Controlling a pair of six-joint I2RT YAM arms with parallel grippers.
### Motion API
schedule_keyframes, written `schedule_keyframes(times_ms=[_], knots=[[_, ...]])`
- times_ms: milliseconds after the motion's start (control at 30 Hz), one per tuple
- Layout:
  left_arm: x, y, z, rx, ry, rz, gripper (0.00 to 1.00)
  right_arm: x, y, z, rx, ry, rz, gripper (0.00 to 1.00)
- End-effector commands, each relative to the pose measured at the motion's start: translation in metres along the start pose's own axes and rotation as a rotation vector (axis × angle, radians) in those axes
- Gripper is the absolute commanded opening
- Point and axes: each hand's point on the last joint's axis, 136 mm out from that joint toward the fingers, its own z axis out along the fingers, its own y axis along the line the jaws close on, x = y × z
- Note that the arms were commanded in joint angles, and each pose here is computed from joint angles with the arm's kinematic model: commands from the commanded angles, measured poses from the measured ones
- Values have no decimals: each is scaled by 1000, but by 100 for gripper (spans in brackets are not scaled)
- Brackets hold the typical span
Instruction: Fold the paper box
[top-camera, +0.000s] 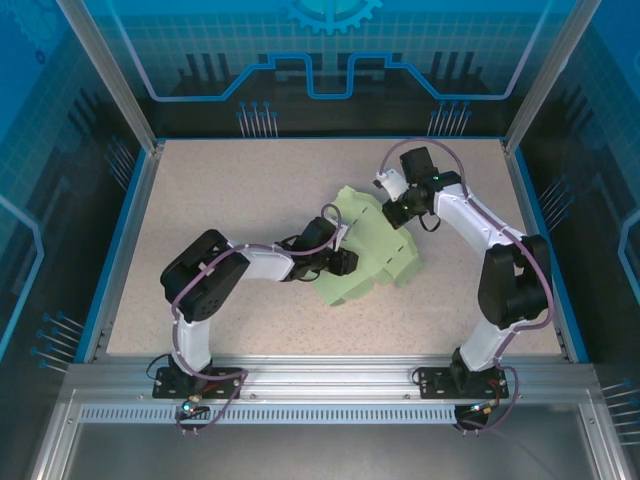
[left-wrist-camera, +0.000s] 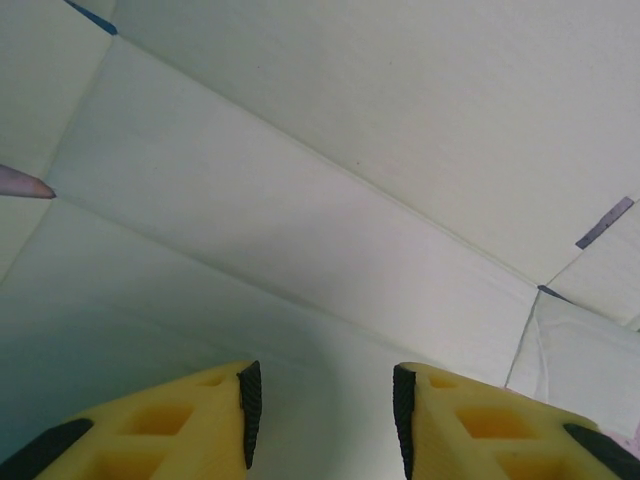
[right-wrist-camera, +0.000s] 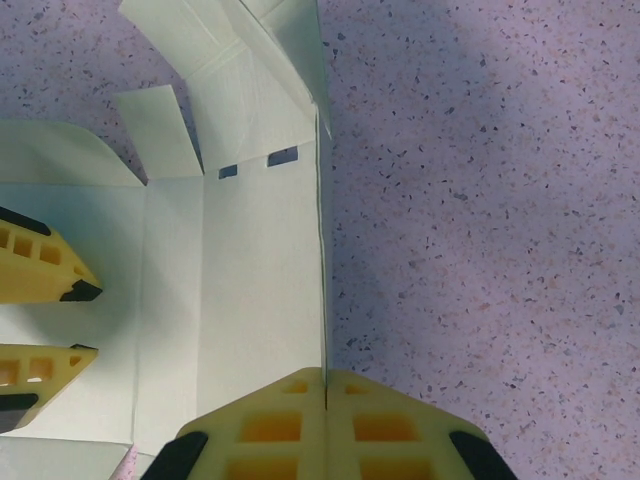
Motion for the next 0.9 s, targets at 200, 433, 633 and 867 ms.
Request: schedule_keyframes(times_ms=[200,433,633,867], knots=[[19,14,13,-35,34,12,41,-4,2,-9,-24,-25,23,0],[26,16,16,-34,49,1,40,-6,8,-16,-26,-30,22,0],[29,16,15,-38,45,-2,39,-11,18,-21,-54,-43,30,0],[29,16,16,-27,30,-6,39,-18,38,-31,-95,-67,41,0]])
